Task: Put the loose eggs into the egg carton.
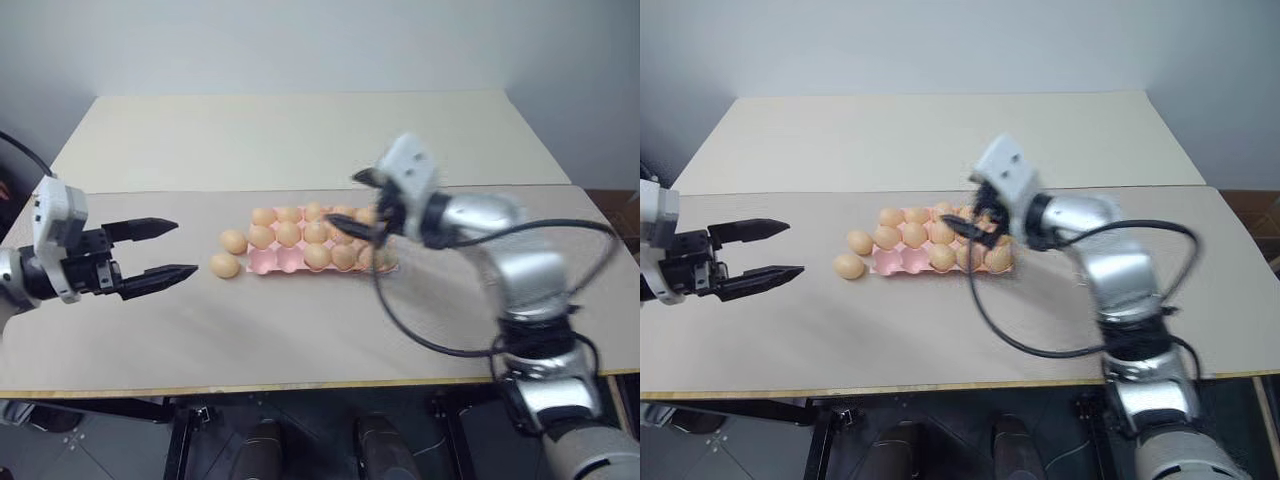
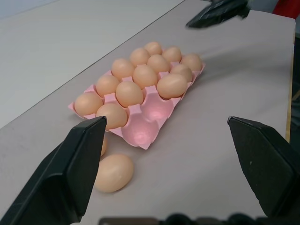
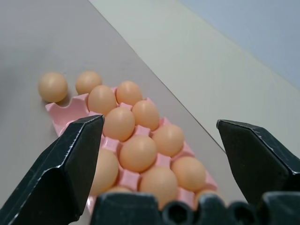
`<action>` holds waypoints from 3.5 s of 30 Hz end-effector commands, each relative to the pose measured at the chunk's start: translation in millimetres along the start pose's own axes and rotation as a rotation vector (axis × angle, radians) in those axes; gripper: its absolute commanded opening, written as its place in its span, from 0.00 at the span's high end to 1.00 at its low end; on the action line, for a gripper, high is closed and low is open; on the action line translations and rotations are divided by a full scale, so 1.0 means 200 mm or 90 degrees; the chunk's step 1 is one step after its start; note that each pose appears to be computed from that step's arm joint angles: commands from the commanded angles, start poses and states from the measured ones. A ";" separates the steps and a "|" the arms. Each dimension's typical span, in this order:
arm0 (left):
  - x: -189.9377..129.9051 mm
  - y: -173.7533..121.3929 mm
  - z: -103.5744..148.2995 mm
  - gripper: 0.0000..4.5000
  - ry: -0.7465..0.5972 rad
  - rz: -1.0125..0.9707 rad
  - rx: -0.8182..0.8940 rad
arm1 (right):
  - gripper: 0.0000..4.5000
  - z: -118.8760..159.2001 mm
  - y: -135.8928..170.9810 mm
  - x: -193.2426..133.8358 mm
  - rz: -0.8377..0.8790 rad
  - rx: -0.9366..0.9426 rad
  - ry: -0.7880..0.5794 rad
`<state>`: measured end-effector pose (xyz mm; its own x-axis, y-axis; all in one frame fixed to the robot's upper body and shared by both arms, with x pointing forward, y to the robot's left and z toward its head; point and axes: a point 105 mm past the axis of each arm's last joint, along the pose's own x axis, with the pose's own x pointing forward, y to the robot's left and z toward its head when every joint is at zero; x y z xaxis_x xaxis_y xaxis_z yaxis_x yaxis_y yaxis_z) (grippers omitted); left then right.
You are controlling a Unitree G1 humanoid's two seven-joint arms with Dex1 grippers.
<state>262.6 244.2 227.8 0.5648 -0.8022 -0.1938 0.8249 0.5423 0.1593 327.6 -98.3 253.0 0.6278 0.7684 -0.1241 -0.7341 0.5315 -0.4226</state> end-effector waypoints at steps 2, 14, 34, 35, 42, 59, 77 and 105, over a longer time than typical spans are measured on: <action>-0.13 0.03 0.01 0.00 0.015 0.052 0.017 | 0.00 -0.01 -0.02 -0.26 -0.007 0.003 -0.001; -0.17 0.09 -0.06 0.00 0.046 0.094 0.009 | 0.00 -0.16 0.02 -0.52 0.012 0.027 0.044; 0.40 0.21 -0.41 0.00 0.053 0.204 -0.021 | 0.00 -0.12 0.05 -0.43 0.000 0.025 -0.001; 0.40 0.21 -0.43 0.00 0.059 0.207 -0.023 | 0.00 -0.12 0.06 -0.43 -0.001 0.026 -0.001; 0.41 0.25 -0.47 0.08 0.073 0.225 -0.046 | 0.00 -0.11 0.07 -0.44 -0.006 0.031 -0.002; 0.18 0.19 -0.37 0.52 0.072 0.233 0.003 | 0.00 -0.12 0.08 -0.44 -0.015 0.049 -0.007; 0.75 -0.05 -0.10 0.52 -0.033 -0.065 0.054 | 0.00 -0.10 0.08 -0.44 -0.040 0.044 -0.011; -0.03 0.14 0.01 0.02 0.009 0.111 0.072 | 0.00 -0.14 0.09 -0.48 0.019 0.033 0.006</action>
<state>294.1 261.0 210.5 0.6944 -0.6874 -0.2126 0.7189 0.6502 0.2457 265.7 -174.9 221.9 0.6321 0.7576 -0.1628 -0.7609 0.5670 -0.3155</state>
